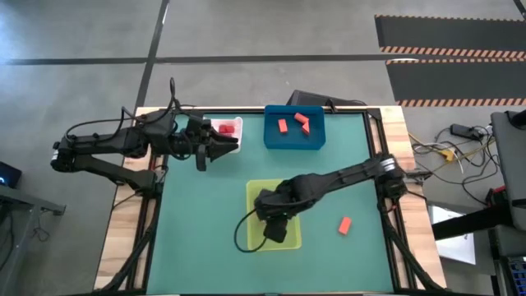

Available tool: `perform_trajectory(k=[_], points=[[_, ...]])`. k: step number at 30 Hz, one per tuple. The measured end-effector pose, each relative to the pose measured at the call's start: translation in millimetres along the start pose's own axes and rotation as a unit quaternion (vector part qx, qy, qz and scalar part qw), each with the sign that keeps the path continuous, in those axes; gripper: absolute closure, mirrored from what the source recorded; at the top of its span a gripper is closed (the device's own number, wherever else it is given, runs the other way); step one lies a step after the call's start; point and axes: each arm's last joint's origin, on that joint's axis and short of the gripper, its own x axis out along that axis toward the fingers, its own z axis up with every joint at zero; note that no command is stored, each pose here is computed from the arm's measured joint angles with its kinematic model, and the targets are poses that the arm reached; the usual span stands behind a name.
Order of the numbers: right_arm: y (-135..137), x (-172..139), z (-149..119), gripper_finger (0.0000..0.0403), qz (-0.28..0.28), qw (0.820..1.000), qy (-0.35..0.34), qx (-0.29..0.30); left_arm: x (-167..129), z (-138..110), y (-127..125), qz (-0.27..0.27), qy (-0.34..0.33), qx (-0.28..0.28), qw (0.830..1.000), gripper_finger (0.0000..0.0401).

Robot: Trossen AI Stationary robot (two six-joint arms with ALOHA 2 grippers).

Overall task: Sort & place blocks by color
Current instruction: Put the light orange cube block into the yellow bin

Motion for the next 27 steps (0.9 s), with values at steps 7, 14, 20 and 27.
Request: perform_trajectory(k=[7, 14, 20, 27], points=[[2.7, 48.3, 4.6, 0.0280, -0.041, 0.992, 0.079, -0.094, 0.0, -0.4, -0.6, -0.002, 0.001, -0.001, 1.000, 0.0285], [-1.6, 95.3, 0.3, 0.0280, -0.067, 0.975, 0.141, -0.158, -0.8, -0.1, -0.7, -0.002, 0.000, -0.001, 1.000, 0.0285], [-4.3, 119.1, -2.5, 0.0280, -0.077, 0.966, 0.169, -0.178, -0.8, -0.1, -0.7, -0.002, 0.000, -0.001, 1.000, 0.0285], [-5.4, 125.4, -1.8, 0.0279, -0.078, 0.967, 0.166, -0.177, -0.7, -0.2, -0.7, -0.002, 0.001, -0.001, 1.000, 0.0285]])
